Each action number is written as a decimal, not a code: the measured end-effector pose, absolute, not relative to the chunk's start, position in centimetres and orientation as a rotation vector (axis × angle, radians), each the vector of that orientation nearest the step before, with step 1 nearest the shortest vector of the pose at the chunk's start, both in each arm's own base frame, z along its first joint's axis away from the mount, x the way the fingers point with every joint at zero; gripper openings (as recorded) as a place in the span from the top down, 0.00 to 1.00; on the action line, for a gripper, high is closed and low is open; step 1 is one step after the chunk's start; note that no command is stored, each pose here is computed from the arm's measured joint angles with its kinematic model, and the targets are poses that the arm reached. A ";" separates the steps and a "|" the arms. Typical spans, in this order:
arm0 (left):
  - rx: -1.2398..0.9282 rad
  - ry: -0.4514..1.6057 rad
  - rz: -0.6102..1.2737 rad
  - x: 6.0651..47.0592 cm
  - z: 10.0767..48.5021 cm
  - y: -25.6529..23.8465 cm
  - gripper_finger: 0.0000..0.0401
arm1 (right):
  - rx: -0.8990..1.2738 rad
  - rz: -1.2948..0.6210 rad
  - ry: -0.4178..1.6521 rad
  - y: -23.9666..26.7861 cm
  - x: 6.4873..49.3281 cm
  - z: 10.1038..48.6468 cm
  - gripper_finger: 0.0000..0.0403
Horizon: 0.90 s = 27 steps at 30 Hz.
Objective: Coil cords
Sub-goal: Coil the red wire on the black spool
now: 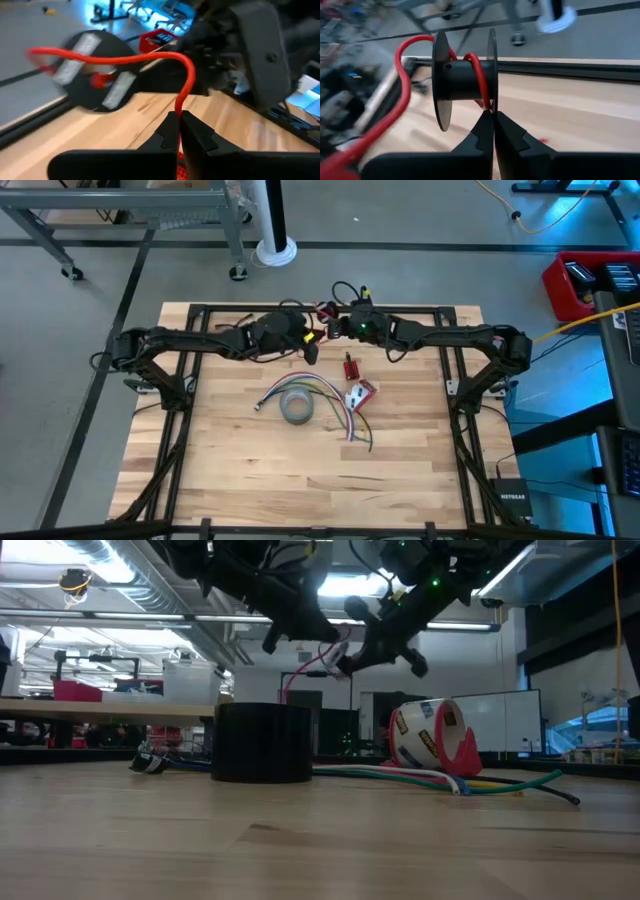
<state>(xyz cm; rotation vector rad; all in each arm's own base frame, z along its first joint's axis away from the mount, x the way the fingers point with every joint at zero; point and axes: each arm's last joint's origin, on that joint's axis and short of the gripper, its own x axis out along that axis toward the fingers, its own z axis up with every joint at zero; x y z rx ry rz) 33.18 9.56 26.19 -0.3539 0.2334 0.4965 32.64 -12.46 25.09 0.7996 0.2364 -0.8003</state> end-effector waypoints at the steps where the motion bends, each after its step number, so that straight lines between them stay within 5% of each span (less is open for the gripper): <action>1: -0.335 0.234 0.489 33.2 26.2 9.5 1.00 | 0.810 -0.767 0.226 -12.4 32.8 25.3 0.99; 27: -0.313 0.208 0.465 33.4 26.6 9.3 1.00 | 0.816 -0.600 0.319 -10.0 33.7 25.0 0.99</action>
